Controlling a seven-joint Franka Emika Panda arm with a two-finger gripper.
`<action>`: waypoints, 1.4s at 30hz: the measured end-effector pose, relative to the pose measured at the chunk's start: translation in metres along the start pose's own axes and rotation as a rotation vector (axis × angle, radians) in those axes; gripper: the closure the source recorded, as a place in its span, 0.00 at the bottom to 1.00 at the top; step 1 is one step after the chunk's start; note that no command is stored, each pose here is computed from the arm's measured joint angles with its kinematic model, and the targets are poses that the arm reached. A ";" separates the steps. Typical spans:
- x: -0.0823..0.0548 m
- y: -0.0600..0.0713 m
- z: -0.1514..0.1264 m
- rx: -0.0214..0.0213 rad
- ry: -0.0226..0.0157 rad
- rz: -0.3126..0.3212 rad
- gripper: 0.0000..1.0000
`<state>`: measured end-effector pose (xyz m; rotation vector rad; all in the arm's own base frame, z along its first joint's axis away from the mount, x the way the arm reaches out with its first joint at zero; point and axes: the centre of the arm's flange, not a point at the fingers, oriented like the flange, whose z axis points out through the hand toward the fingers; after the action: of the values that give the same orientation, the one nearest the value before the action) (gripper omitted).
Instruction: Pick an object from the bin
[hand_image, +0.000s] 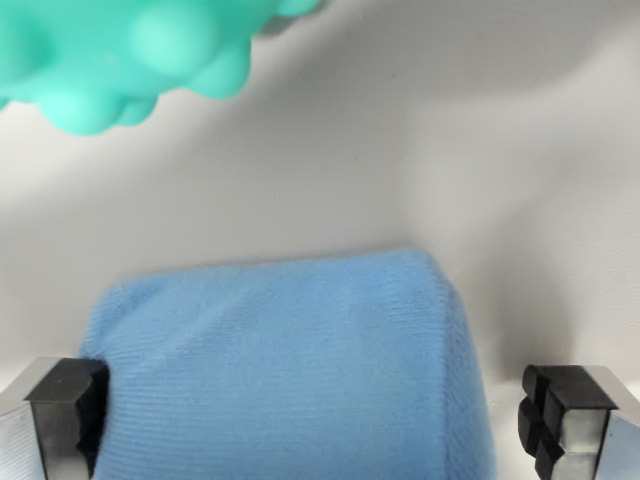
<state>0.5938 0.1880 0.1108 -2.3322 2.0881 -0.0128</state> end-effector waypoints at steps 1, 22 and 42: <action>0.000 0.000 0.000 0.0000 0.0000 0.000 1.00; 0.000 0.000 0.001 -0.0012 0.0002 0.000 1.00; 0.000 -0.001 -0.020 0.0030 0.0001 0.000 1.00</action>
<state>0.5943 0.1881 0.1308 -2.3302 2.0870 -0.0159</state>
